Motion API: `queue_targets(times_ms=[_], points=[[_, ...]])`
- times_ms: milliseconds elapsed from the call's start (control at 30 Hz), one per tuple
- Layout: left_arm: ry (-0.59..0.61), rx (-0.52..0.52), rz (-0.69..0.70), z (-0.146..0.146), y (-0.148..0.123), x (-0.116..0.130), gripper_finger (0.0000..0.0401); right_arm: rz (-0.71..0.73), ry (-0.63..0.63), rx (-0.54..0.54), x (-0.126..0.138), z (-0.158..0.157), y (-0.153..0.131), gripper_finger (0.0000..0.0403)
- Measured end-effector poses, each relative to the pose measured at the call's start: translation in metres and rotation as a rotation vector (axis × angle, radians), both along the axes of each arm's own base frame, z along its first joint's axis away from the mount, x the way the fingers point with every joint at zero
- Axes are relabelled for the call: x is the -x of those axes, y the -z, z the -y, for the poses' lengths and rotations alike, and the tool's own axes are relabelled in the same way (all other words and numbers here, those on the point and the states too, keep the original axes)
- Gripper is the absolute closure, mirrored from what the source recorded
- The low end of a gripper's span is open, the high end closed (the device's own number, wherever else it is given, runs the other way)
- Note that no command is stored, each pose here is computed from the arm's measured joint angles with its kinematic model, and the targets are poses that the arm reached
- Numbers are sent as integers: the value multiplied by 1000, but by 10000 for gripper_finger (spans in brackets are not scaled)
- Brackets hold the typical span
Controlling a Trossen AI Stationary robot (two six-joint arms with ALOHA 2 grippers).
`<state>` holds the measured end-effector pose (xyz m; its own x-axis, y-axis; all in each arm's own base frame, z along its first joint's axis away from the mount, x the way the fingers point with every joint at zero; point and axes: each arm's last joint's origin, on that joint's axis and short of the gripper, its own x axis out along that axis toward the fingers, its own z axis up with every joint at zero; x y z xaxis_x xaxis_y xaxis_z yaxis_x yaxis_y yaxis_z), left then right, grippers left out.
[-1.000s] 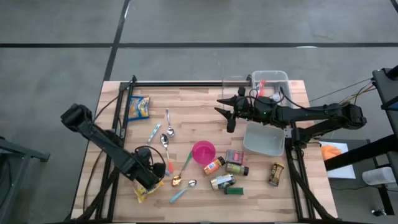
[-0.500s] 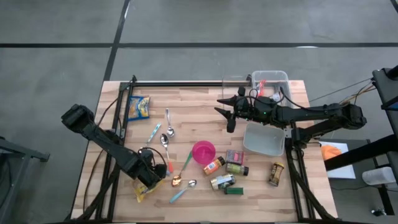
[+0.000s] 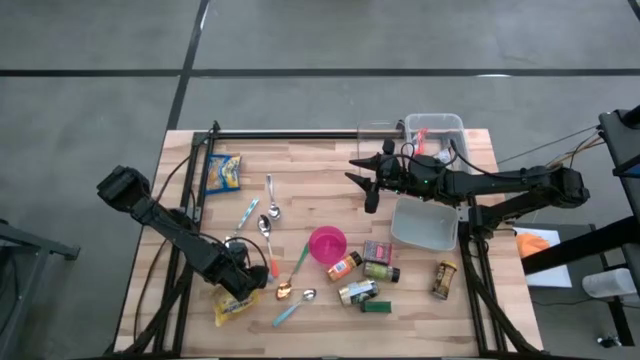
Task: Pick & Place Food Item
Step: Put the yellow noodle pack into the white bin
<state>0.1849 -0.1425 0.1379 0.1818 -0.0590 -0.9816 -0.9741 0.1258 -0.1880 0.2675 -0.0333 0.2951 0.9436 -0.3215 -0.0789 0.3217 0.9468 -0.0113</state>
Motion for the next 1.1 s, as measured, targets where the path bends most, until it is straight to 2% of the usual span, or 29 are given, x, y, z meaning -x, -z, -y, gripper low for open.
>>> queue_targets(times_ms=[133,467,633,700,933,1100], points=[[3,4,-12,0,1,1,159,0,0,0,0,0,0,241],[0,6,-27,-1,1,2,320,0,0,0,0,0,0,241],[0,3,-25,0,2,2,382,0,-1,0,0,0,0,241],[0,3,-22,0,1,1,394,0,-1,0,0,0,0,241],[-13,3,-24,-2,-3,4,397,0,-1,0,0,0,0,241],[-21,11,-9,-4,-21,6,397,0,-1,0,0,0,0,241]])
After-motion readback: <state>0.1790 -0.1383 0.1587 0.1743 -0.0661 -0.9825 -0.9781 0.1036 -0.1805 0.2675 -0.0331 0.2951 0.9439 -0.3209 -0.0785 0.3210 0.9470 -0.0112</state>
